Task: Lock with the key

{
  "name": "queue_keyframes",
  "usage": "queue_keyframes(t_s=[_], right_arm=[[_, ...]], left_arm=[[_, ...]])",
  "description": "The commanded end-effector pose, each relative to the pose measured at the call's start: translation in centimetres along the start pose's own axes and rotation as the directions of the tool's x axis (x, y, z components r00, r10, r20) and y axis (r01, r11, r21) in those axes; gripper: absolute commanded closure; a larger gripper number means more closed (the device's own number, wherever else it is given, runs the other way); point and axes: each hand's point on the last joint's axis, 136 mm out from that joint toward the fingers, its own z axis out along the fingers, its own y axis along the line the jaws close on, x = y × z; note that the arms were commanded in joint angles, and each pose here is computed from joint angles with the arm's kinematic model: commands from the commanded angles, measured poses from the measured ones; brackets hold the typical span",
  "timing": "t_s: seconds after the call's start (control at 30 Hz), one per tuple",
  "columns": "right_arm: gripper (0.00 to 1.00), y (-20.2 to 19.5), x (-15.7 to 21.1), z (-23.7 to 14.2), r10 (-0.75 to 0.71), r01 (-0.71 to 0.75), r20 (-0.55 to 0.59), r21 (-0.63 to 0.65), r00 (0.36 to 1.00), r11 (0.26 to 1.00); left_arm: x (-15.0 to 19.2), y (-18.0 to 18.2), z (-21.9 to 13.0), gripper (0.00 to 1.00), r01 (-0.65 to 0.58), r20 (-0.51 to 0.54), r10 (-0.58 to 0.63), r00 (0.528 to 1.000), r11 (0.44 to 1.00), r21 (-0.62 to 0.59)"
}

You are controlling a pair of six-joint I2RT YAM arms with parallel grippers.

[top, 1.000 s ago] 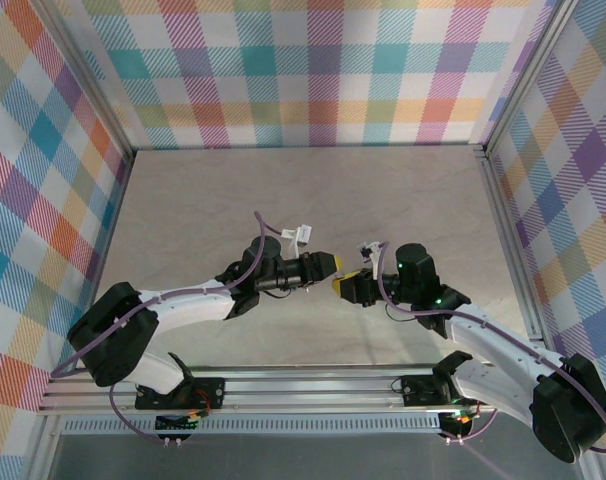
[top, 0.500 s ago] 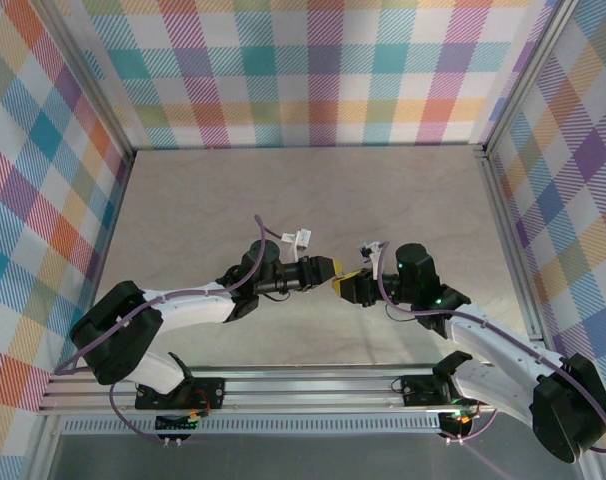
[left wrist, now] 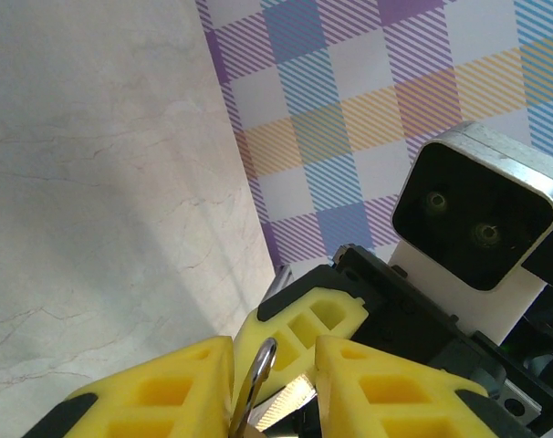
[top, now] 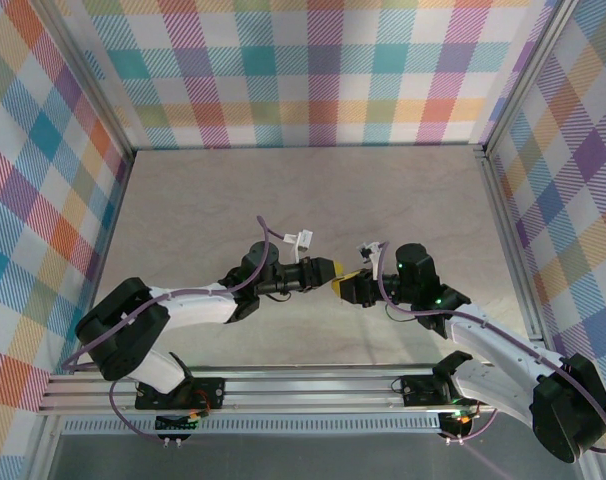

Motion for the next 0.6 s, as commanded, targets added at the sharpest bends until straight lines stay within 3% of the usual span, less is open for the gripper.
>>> queue_keyframes(t_s=[0.0, 0.57], right_arm=[[0.74, 1.28, -1.27, -0.11, -0.04, 0.041, 0.029, -0.042, 0.999, 0.998], [0.74, 1.34, -1.24, -0.06, -0.039, 0.04, 0.025, -0.047, 0.999, 0.998]], left_arm=[[0.49, -1.14, 0.18, 0.73, -0.023, -0.015, 0.024, 1.0, 0.998, 0.055], [0.46, -1.23, 0.34, 0.84, -0.026, -0.02, 0.027, 0.999, 0.998, 0.059]])
